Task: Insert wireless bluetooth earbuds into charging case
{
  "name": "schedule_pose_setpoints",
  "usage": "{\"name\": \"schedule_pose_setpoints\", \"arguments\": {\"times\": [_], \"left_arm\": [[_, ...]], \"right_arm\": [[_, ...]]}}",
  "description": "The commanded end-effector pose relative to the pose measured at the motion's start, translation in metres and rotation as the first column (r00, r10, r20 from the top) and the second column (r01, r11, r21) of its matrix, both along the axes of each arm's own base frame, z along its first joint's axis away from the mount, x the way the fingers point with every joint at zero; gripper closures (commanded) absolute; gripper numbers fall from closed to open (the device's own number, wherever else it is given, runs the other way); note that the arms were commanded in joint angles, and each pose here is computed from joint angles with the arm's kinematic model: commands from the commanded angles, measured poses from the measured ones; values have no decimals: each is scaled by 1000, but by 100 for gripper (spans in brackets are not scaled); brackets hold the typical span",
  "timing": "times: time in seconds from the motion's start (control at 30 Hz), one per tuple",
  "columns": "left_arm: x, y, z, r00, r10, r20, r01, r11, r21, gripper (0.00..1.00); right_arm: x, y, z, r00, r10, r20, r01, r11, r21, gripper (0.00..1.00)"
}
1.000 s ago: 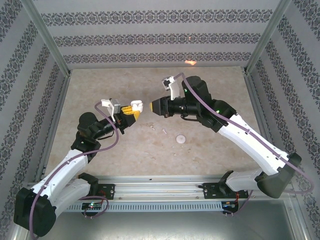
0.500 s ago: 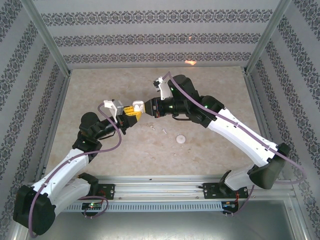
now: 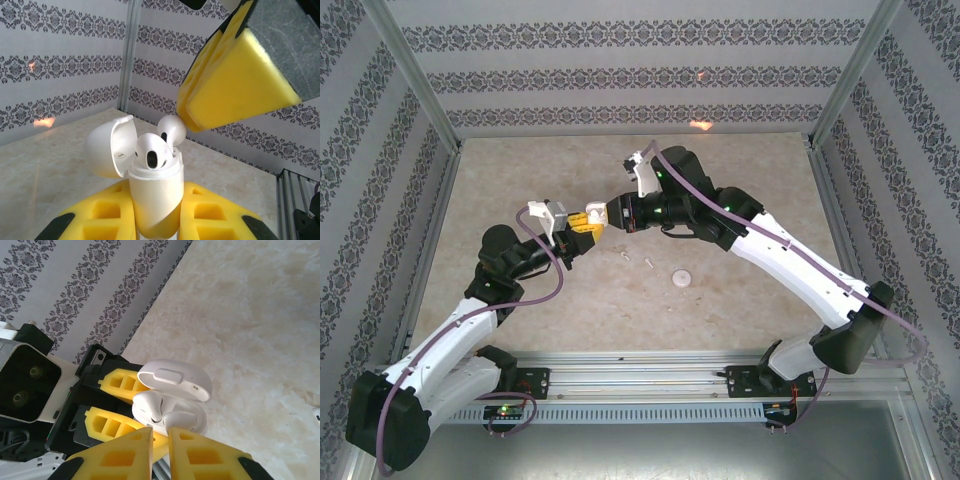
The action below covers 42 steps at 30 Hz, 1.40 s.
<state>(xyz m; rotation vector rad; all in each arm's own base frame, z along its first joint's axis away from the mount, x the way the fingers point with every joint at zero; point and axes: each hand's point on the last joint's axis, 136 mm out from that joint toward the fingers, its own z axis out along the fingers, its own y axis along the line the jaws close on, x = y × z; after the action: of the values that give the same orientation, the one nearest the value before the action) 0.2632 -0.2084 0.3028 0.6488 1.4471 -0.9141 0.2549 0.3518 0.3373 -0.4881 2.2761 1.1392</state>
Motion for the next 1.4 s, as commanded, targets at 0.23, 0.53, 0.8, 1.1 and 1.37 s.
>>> {"name": "schedule_pose_setpoints", "arguments": {"times": [0.23,0.53,0.8,1.1,1.37], "left_arm": [[-12,-5,17,996,-38,77,39,999,-10,100],[-13,-5,16,996,-43,75,44,999,-7,100],[-13,-6,17,996,-47,73,47,999,-6,100],[-13,-7,15,996,-49,69,49,999,0,100],[-13,-9,15,996,-53,70,52,999,5,100]], "right_arm": [[1,7,1,999,29,-33,-29,1000,11,80],[0,2,5,999,31,-32,-32,1000,-1,79],[1,-9,17,1000,8,-5,-8,1000,10,74],[4,-3,16,1000,19,-15,-19,1000,6,70],[6,5,10,999,35,-31,-36,999,-8,69]]}}
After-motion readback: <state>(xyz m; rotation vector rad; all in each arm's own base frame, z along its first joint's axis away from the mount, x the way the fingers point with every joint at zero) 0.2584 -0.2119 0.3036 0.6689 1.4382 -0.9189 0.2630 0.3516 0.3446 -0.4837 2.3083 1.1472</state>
